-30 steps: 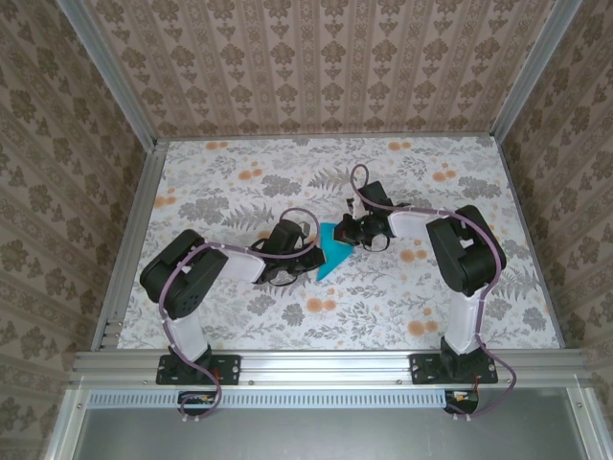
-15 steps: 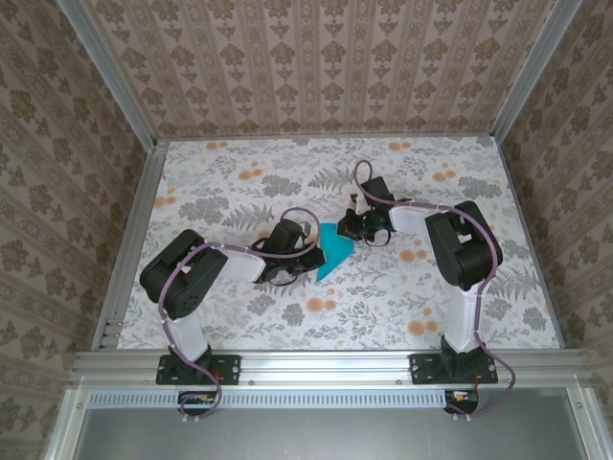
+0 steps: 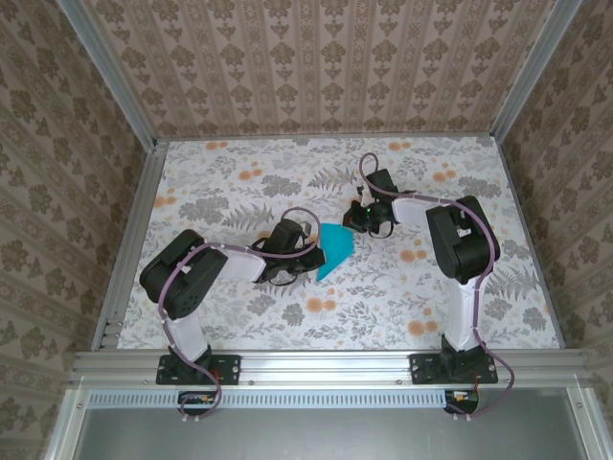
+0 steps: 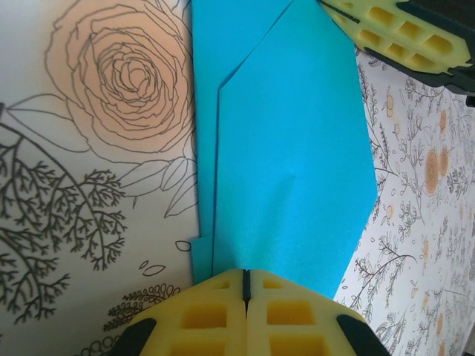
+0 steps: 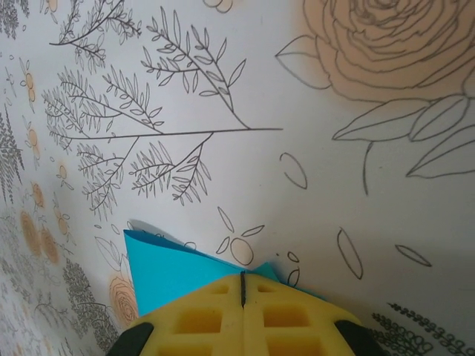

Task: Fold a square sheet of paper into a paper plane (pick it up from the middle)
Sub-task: Fourth fold the wing at the center of the table.

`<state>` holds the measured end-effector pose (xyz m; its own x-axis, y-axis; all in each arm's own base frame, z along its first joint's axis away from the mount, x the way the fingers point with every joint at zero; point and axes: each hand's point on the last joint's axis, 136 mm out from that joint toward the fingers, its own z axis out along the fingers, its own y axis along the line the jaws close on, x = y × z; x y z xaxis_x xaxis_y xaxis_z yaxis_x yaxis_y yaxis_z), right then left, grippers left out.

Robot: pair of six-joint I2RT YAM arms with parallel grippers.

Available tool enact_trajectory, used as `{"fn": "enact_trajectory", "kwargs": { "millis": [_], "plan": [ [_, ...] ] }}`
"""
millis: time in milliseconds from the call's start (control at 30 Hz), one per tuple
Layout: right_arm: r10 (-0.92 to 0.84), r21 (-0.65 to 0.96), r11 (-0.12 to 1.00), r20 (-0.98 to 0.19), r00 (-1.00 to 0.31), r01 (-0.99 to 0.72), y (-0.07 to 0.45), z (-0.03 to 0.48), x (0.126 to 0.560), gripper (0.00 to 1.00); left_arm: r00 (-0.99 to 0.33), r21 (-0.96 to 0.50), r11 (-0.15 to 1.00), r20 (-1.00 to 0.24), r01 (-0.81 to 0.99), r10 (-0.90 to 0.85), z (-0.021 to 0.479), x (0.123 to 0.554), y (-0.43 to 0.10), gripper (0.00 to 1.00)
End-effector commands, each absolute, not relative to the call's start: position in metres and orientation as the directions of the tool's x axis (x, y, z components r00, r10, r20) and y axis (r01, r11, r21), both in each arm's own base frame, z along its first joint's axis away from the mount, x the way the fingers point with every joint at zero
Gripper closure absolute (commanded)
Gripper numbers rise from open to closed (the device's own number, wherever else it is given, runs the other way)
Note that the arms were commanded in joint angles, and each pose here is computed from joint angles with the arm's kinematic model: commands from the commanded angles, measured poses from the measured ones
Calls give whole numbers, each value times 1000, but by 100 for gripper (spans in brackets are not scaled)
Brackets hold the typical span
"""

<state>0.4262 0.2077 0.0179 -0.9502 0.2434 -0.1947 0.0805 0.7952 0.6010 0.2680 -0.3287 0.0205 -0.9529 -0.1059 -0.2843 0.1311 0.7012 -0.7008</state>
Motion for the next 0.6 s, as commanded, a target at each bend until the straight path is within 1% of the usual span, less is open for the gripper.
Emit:
{"fn": "enact_trajectory", "kwargs": {
  "millis": [0,133,267,367,567],
  "plan": [
    [278,546,829,-220,-935,118,186,14,441,95,-989,-583,811,-140,52,-37,-26,228,-298,97],
    [276,567,819,-266,-924,81,189,39,447,95,-989,-584,810,-142,53,-38,-25,229,-299,97],
    [270,631,776,-299,-915,23,199,65,437,94,-989,-584,810,-144,51,-42,-25,229,-299,97],
    [243,669,743,-267,-933,2,214,67,418,92,-989,-584,810,-144,51,-42,-25,230,-299,97],
    [185,700,714,-200,-962,-9,243,53,378,92,-988,-584,810,-146,51,-43,-25,230,-299,97]
  ]
}}
